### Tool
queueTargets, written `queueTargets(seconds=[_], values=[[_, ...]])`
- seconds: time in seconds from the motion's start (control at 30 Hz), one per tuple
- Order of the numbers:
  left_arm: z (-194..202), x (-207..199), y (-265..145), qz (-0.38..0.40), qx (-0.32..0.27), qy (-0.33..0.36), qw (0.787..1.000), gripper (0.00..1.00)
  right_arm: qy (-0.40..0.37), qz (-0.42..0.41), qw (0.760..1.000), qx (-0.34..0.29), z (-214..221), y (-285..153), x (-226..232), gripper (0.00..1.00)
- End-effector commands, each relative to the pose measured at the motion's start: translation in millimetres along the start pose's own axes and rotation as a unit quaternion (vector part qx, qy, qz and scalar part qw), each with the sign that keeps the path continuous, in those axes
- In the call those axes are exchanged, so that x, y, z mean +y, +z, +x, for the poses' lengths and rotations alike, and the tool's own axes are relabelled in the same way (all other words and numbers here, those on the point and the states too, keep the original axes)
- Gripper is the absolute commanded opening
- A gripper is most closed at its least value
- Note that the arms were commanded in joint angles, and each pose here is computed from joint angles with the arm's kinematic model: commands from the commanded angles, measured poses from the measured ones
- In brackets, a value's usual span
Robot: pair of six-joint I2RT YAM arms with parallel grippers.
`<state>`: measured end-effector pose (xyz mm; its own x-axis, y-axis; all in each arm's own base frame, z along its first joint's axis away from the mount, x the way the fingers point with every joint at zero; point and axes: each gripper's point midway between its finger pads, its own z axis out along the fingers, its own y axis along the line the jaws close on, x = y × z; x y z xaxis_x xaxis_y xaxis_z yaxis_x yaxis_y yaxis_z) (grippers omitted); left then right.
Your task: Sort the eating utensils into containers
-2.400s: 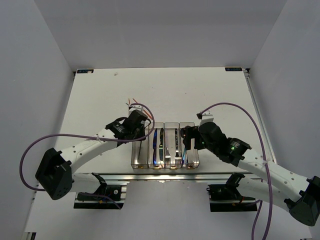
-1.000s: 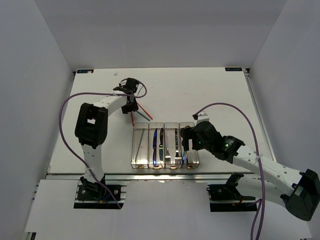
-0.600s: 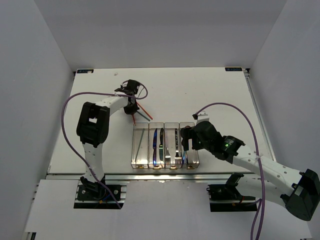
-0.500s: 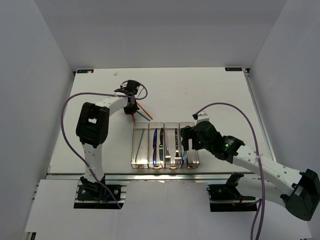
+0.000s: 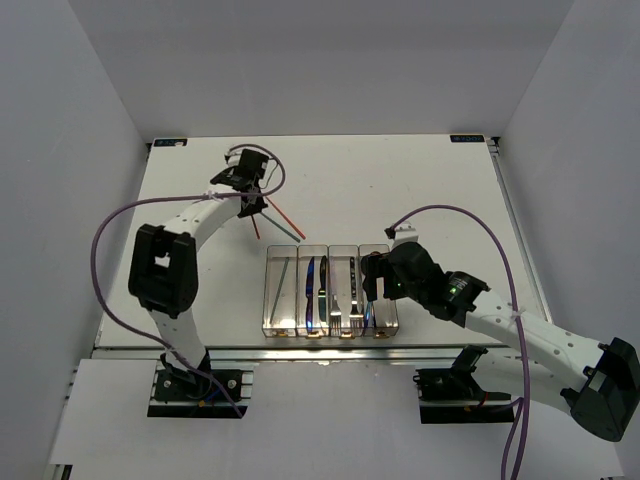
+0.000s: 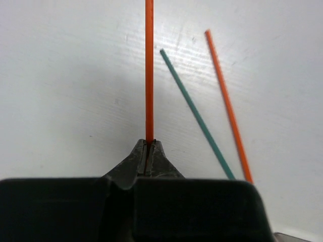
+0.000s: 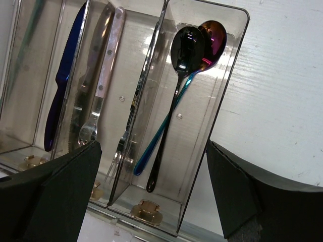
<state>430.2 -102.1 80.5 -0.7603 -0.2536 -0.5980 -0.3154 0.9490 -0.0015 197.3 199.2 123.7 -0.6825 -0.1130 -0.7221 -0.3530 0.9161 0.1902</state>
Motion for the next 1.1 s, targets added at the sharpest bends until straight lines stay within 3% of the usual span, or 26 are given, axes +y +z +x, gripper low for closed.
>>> queueTargets(seconds=[0.0,0.23,0.53,0.9,1.07], values=[[-59,5,-52,0.018,-0.099,-0.033,0.994,0.00,-0.001,-0.006,1.000,-0.014,-7,3,3,0.89],[-18,-33,-100,0.110,-0.065,0.028,0.991,0.00,0.018,0.034,0.999,-0.026,-17,1,-14,0.89],[63,-42,-152,0.164,-0.041,0.069,0.983,0.00,0.023,0.036,0.998,-0.042,-31,-12,-19,0.89],[154,-38,-156,0.193,0.000,0.089,0.977,0.00,0.022,0.045,0.997,-0.055,-44,-24,-27,0.89],[163,-32,-142,0.174,0.000,0.095,0.980,0.01,0.021,0.039,0.997,-0.057,-46,-26,-25,0.89]])
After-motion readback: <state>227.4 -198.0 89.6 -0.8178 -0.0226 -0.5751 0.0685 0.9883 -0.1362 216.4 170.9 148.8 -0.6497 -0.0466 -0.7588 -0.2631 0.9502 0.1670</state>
